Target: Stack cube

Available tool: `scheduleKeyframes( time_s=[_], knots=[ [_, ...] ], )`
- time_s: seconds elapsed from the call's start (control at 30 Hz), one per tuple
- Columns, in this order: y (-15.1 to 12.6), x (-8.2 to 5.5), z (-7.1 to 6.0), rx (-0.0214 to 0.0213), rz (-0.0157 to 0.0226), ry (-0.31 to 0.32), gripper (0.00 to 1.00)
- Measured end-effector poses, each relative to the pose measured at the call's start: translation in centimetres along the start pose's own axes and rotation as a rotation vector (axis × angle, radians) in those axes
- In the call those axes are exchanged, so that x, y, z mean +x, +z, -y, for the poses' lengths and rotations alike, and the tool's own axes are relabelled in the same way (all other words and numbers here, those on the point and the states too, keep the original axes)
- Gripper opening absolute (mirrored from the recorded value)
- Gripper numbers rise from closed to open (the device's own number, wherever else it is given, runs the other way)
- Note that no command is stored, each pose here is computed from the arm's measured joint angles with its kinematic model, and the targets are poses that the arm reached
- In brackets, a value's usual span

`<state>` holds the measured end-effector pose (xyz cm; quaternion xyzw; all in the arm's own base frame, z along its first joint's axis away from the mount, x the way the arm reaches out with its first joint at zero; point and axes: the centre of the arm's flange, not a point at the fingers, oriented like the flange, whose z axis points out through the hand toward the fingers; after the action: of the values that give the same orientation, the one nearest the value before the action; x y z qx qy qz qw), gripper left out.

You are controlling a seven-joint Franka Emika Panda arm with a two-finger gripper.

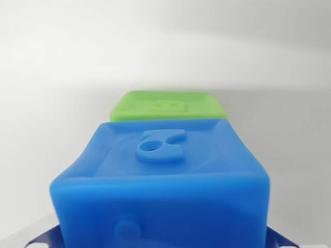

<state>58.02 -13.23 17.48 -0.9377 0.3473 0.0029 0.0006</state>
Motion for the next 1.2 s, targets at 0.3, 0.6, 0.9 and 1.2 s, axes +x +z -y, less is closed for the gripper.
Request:
scheduleKeyframes(
  time_s=[0.3, 0.6, 0.9, 1.2],
  knots=[
    [0.53, -0.01, -0.01, -0.0001, 0.0005, 0.000, 0.00],
    [0.55, 0.01, 0.00, 0.0004, -0.0004, 0.000, 1.00],
    [0.54, 0.02, 0.01, 0.0006, -0.0008, 0.000, 1.00],
    [0.53, 0.02, 0.01, 0.0007, -0.0008, 0.000, 1.00]
  ],
)
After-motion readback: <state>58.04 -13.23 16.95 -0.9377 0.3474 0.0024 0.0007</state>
